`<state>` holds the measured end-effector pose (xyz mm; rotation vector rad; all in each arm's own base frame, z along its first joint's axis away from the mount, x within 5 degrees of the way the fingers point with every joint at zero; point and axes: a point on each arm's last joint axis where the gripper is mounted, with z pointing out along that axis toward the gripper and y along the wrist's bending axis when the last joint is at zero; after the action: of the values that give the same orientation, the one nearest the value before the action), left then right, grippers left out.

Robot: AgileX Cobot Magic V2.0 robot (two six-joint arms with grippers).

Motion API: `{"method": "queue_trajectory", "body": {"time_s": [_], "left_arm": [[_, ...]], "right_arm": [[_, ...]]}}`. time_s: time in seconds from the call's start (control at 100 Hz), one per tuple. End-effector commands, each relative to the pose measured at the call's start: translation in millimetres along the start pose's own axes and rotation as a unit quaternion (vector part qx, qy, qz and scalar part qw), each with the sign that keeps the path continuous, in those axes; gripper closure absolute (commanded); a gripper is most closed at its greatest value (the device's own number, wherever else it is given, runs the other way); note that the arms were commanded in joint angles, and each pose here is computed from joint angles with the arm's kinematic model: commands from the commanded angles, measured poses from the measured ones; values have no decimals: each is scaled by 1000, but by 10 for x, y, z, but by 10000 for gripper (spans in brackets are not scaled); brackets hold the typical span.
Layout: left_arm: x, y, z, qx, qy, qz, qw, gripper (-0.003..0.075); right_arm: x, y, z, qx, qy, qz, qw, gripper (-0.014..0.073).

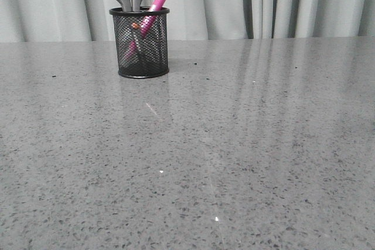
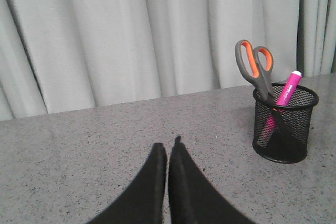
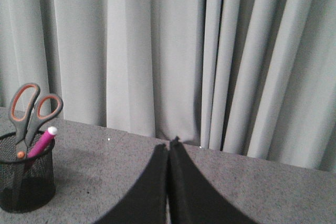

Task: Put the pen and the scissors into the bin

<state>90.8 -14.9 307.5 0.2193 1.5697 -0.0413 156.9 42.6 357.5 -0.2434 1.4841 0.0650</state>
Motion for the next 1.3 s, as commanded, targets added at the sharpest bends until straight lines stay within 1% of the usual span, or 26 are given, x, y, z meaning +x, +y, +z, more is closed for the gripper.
{"method": "queue_trajectory", "body": {"time_s": [0.0,0.14,0.26,0.33,0.46,0.68,0.8,0.88,1.29], "left_arm": [[18,3,-146,-28,-42,-27,998,739],[184,-68,-340,-31,-81,-39,996,739],[287,-109,-441,-32,-104,-36,993,739],[332,-123,-473,-32,-112,-34,993,739],[403,-133,-478,-32,-111,-34,993,739],[401,-133,-479,-32,-111,-34,993,739],[401,-133,-479,-32,-111,-34,993,739],[401,-133,-479,-32,-111,-34,993,739],[401,-133,-479,-32,-111,-34,993,739]], "right_arm": [[86,-98,-399,36,-53,-9,998,664],[451,-113,-863,41,-88,-2,995,664],[694,-122,-1101,48,-117,23,992,664],[768,-133,-1187,55,-137,29,989,664],[774,-151,-1264,62,-162,35,984,664],[784,-132,-1258,52,-155,34,986,664],[783,-133,-1258,53,-156,34,986,664],[790,-130,-1256,50,-152,44,986,664],[790,-130,-1256,50,-152,44,986,664]]}}
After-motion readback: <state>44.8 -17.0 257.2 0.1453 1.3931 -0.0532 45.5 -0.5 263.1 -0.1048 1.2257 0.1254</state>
